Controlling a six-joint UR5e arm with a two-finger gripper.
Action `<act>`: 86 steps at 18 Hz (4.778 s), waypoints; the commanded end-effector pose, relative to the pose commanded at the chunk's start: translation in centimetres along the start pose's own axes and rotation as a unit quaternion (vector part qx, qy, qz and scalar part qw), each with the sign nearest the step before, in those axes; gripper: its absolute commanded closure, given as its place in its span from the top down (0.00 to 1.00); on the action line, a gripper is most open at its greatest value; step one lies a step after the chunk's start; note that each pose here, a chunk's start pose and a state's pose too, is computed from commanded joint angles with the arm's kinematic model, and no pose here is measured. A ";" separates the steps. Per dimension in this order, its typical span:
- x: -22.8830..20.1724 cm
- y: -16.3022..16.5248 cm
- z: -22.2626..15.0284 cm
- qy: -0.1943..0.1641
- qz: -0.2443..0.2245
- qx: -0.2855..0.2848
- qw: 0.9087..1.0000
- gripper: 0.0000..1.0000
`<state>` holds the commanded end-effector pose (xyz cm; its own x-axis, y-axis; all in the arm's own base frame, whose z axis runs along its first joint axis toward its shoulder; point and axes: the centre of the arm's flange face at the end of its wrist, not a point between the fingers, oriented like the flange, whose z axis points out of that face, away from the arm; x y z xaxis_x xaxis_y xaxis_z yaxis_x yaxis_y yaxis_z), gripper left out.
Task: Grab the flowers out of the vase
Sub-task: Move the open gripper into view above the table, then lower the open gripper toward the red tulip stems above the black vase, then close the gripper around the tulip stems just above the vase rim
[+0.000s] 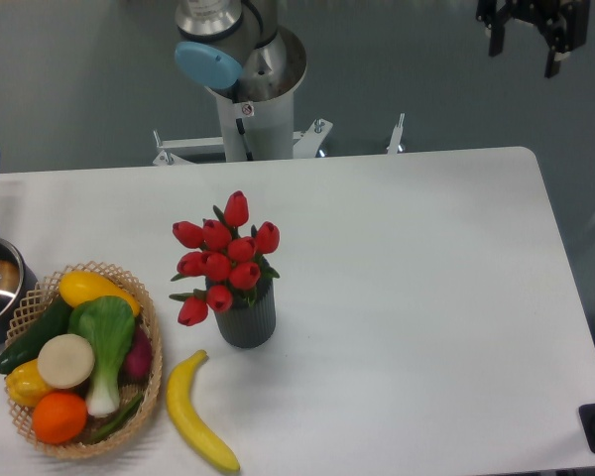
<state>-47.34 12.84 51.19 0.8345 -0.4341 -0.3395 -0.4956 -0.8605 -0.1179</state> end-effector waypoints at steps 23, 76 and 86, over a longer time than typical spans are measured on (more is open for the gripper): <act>4.0 -5.6 7.1 -0.014 -0.190 0.207 0.960 1.00; 5.1 -30.0 25.1 0.138 -0.081 0.491 0.856 0.86; 4.5 -30.0 24.6 0.136 -0.087 0.494 0.854 0.49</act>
<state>-34.67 43.24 30.29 0.8745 -0.4844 -0.0233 -0.2082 -0.3315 -0.9202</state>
